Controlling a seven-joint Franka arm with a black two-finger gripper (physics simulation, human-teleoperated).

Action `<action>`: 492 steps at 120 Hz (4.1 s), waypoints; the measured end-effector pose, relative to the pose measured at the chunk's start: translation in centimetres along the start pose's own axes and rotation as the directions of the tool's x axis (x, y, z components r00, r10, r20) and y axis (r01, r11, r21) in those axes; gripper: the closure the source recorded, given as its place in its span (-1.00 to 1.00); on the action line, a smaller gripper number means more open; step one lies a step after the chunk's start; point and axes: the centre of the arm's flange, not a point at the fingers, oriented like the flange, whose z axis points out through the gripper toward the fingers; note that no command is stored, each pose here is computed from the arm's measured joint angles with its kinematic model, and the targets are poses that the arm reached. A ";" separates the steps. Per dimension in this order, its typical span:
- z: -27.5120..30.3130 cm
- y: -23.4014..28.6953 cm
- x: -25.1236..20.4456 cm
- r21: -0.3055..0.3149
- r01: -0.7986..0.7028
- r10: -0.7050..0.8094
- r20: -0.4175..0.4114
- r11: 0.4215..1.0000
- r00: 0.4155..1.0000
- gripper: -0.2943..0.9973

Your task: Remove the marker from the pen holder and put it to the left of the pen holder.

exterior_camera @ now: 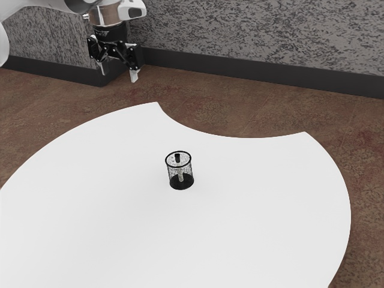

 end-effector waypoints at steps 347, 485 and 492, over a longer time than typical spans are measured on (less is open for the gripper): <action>23.8 8.5 5.2 -0.157 0.086 -0.054 0.197 0.984 0.979 0.58; 24.1 -7.1 3.1 -0.043 0.317 -0.319 -0.048 0.947 0.947 0.61; 24.7 -7.5 3.6 -0.053 0.329 -0.332 -0.090 0.943 0.939 0.61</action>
